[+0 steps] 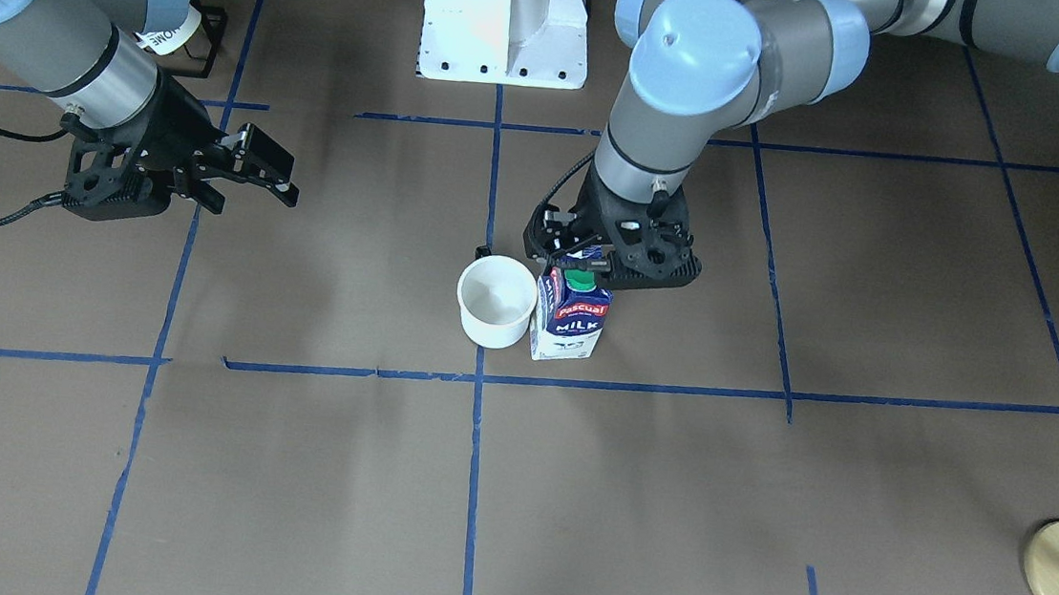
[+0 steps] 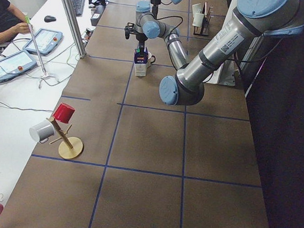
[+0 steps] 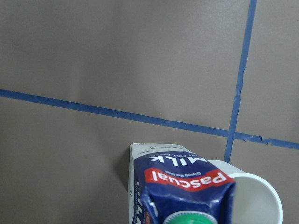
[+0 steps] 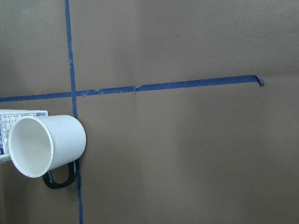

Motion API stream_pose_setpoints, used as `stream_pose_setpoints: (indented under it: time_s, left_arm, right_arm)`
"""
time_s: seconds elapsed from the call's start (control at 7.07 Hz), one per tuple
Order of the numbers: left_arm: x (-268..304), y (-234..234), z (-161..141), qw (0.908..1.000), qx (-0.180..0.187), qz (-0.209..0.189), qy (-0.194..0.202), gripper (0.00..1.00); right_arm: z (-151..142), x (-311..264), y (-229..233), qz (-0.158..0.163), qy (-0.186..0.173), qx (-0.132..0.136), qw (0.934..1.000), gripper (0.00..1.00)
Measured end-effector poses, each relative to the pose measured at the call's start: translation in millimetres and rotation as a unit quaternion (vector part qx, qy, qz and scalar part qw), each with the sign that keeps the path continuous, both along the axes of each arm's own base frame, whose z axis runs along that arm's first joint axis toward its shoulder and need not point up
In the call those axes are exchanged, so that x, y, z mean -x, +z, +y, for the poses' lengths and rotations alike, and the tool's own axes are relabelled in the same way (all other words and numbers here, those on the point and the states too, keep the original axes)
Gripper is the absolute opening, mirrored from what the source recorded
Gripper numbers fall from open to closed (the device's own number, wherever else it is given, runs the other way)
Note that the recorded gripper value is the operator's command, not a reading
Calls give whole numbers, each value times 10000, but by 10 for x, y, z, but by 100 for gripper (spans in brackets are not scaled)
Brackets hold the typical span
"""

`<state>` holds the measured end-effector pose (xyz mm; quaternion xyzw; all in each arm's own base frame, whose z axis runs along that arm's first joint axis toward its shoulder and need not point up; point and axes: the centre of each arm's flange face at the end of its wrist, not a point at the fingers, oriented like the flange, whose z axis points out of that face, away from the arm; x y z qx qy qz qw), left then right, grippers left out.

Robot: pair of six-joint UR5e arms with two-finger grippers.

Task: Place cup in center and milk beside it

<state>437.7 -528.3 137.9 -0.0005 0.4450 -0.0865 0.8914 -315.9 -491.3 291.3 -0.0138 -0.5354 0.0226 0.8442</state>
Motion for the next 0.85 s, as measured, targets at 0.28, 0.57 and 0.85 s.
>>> stream_pose_setpoints:
  time_s: [0.28, 0.57, 0.85]
  left_arm:
    - [538, -254, 113, 9996, -243, 82, -125, 100]
    - [1136, -117, 106, 9981, -597, -143, -80, 100]
    - [2002, 308, -72, 9956, -887, -274, 88, 100]
  right_arm:
    - [-2, -4, -3, -3, 0, -5, 10000, 100]
    - [24, -180, 40, -13, 73, -12, 10000, 100]
    - [-70, -810, 296, 49, 374, 45, 9993, 100]
